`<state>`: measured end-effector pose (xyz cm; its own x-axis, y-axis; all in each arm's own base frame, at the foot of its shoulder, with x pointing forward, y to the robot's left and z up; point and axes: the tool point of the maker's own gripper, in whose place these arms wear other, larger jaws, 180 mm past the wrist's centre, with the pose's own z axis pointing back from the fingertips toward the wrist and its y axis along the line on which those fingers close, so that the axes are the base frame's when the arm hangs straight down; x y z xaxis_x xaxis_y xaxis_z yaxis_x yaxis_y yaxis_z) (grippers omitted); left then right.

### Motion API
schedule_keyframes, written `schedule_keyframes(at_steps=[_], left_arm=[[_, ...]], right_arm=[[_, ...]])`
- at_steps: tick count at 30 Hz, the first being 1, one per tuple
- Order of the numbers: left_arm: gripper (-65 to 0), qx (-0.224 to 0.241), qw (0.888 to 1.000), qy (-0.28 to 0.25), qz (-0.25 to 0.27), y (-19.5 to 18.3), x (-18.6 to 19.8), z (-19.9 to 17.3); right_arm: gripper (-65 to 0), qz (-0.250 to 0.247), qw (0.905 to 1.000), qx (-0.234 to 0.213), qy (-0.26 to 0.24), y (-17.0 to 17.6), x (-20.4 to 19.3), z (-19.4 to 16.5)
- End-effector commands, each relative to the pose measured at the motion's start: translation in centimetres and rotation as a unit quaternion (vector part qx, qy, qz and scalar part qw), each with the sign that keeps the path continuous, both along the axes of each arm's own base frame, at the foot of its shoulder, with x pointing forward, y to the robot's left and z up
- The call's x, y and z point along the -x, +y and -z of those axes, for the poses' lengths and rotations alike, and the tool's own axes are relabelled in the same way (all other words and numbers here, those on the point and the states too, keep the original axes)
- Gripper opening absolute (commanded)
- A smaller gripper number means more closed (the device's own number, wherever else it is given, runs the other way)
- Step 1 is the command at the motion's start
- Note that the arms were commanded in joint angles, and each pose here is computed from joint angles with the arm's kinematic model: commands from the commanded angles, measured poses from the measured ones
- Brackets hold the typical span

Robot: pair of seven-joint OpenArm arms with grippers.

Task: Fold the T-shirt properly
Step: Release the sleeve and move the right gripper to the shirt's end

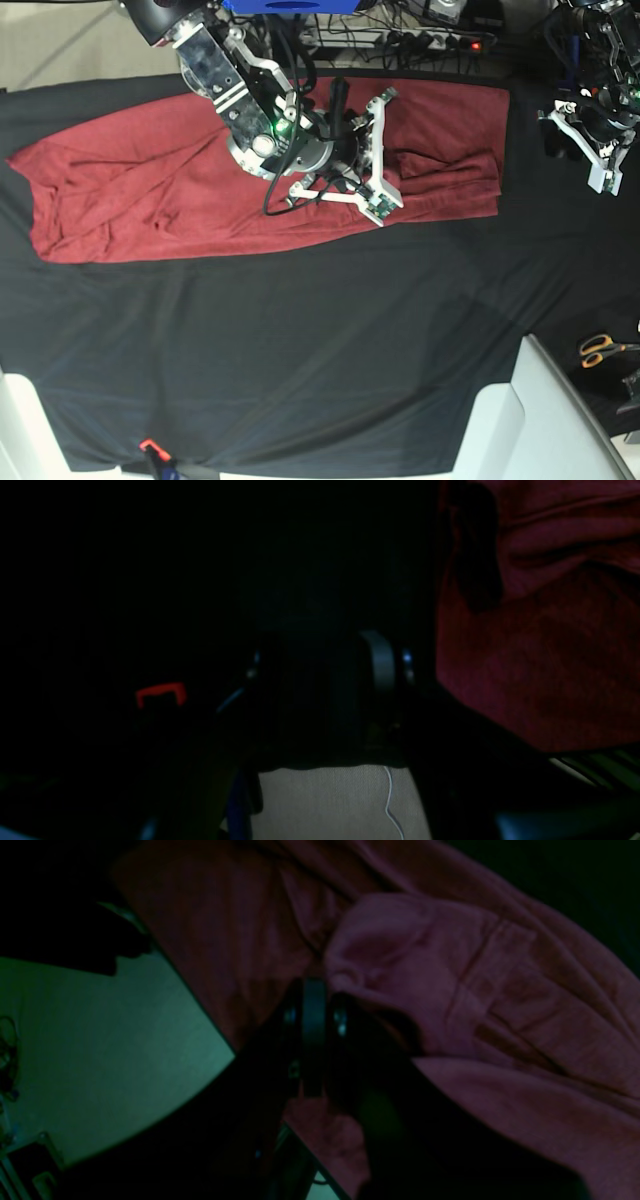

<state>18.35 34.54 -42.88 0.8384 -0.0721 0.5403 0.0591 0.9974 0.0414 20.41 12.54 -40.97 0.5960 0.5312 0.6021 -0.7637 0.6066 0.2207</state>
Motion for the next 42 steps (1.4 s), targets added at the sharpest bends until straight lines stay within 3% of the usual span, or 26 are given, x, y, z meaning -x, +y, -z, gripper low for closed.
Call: schedule_keyframes(at_steps=[1, 7, 9, 15, 18, 23, 28, 31, 34, 35, 37, 39, 42], left_arm=[[-42.6, -0.01, 1.0, -0.015, 0.003, 0.8, -0.5, -1.0], [-42.6, -0.009, 1.0, -0.016, 0.004, 0.7, -0.7, -1.0], [-42.6, -0.009, 1.0, -0.016, 0.004, 0.7, -0.7, -1.1], [-42.6, -0.008, 1.0, -0.016, 0.004, 0.6, -0.7, -1.0], [-42.6, -0.002, 1.0, -0.004, -0.003, 0.8, -0.1, -0.2], [-42.1, -0.007, 1.0, 0.028, -0.012, 2.7, 1.6, 0.8], [-42.1, -0.015, 0.999, 0.038, -0.03, 6.0, 4.0, 1.4], [-42.1, -0.013, 0.998, 0.045, -0.031, 6.2, 4.8, 1.8], [-41.8, 0.002, 0.999, 0.034, -0.041, 5.9, 4.6, 1.8], [-41.8, 0.018, 0.998, 0.03, -0.048, 5.6, 4.5, 1.8], [-41.0, 0.055, 0.996, 0.021, -0.06, 4.7, 4.2, 1.7], [-32.7, 0.085, 0.994, 0.0, -0.071, 4.1, 3.5, 1.2], [-10.9, 0.106, 0.991, -0.016, -0.074, 3.2, 2.7, 1.0]], right_arm=[[-65.0, -0.002, 0.9998, -0.019, -0.011, 0.9, -0.6, -1.0], [-62.9, 0.001, 0.9999, -0.012, -0.003, 0.6, -0.4, -0.3], [-54.5, 0.0, 0.9999, -0.011, -0.002, 0.5, -0.4, -0.3], [-19.4, -0.001, 0.9999, -0.01, -0.01, 0.4, -0.8, -0.6], [-11.3, 0.002, 0.9994, -0.019, -0.03, 0.5, -1.8, -1.9], [-16.1, 0.041, 0.9949, -0.04, -0.083, -1.8, -4.3, -5.4], [-25.2, 0.116, 0.9893, -0.039, -0.079, -5.9, -5.6, -5.3], [-38.3, 0.134, 0.9883, -0.024, -0.068, -7.6, -5.4, -4.3], [-62.4, 0.157, 0.986, -0.01, -0.055, -9.7, -4.9, -3.1], [-65.0, 0.166, 0.9849, -0.005, -0.049, -10.4, -4.7, -2.7], [-61.2, 0.187, 0.9818, 0.002, -0.036, -11.8, -4.2, -1.9], [-62.0, 0.206, 0.9782, 0.009, -0.027, -13.1, -3.9, -1.3], [-63.9, 0.231, 0.9728, 0.019, -0.015, -14.9, -3.4, -0.5]])
